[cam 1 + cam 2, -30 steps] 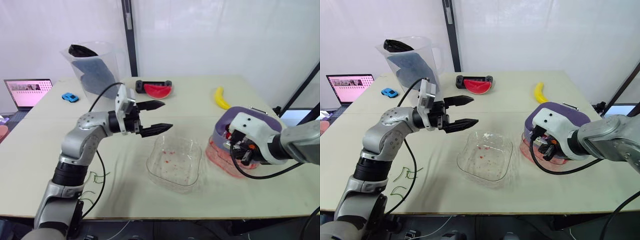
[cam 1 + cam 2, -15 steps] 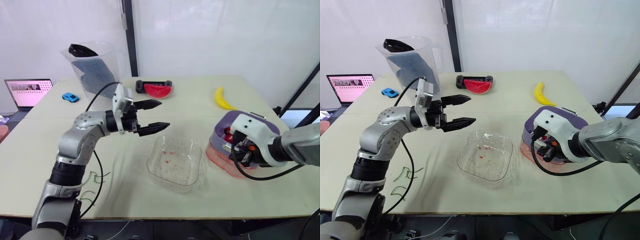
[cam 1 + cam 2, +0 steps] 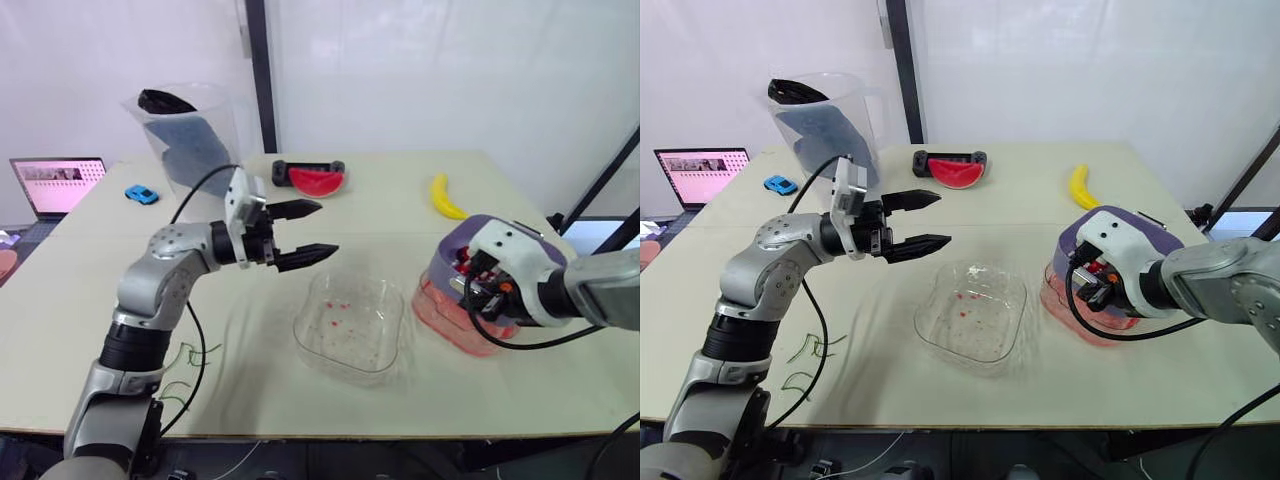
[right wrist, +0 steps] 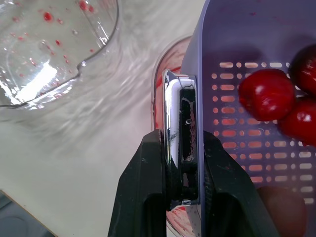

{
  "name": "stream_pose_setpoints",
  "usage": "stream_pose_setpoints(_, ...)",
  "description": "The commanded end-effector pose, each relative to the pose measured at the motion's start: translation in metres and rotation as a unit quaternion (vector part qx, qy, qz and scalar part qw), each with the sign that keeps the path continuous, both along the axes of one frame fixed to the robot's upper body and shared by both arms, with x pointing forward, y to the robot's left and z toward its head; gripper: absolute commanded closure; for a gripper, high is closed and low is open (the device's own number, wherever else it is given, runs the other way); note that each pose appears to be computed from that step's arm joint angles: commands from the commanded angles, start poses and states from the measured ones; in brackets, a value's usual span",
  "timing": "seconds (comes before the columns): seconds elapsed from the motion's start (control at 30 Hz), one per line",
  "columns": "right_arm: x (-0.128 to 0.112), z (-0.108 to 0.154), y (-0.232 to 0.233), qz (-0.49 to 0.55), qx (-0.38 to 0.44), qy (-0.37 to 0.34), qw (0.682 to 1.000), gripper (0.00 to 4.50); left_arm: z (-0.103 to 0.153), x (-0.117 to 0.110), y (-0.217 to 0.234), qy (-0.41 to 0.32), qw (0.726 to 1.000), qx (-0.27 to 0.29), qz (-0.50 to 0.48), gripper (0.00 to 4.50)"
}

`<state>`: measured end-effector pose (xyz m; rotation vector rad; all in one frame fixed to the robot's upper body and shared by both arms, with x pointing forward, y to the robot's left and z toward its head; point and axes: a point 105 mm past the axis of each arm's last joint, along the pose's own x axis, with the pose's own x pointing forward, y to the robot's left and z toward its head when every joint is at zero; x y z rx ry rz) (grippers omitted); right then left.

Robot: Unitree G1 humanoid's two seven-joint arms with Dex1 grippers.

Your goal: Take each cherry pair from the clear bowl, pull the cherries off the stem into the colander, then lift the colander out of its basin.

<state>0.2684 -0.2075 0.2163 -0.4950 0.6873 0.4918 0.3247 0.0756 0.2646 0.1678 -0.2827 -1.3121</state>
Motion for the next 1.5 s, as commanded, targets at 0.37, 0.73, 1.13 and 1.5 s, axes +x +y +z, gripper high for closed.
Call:
stream_pose_setpoints(0.37, -0.002, 0.008, -0.006, -0.011, -0.02, -0.022, 0.999, 4.26, 0.009, -0.002, 0.008, -0.022, 1.0, 0.004, 0.013, 0.0)
stream_pose_setpoints(0.73, 0.002, 0.021, 0.001, 0.036, -0.027, -0.012, 0.999, 4.26, 0.005, -0.011, 0.035, -0.013, 0.997, -0.004, 0.071, 0.0)
stream_pose_setpoints(1.13, 0.093, 0.044, 0.053, 0.254, -0.087, -0.062, 0.961, 4.26, -0.038, -0.047, 0.106, 0.035, 0.971, -0.004, 0.238, 0.0)
stream_pose_setpoints(1.5, 0.142, 0.006, 0.096, 0.353, -0.096, -0.026, 0.93, 4.26, -0.044, -0.079, 0.121, 0.04, 0.945, -0.008, 0.324, 0.0)
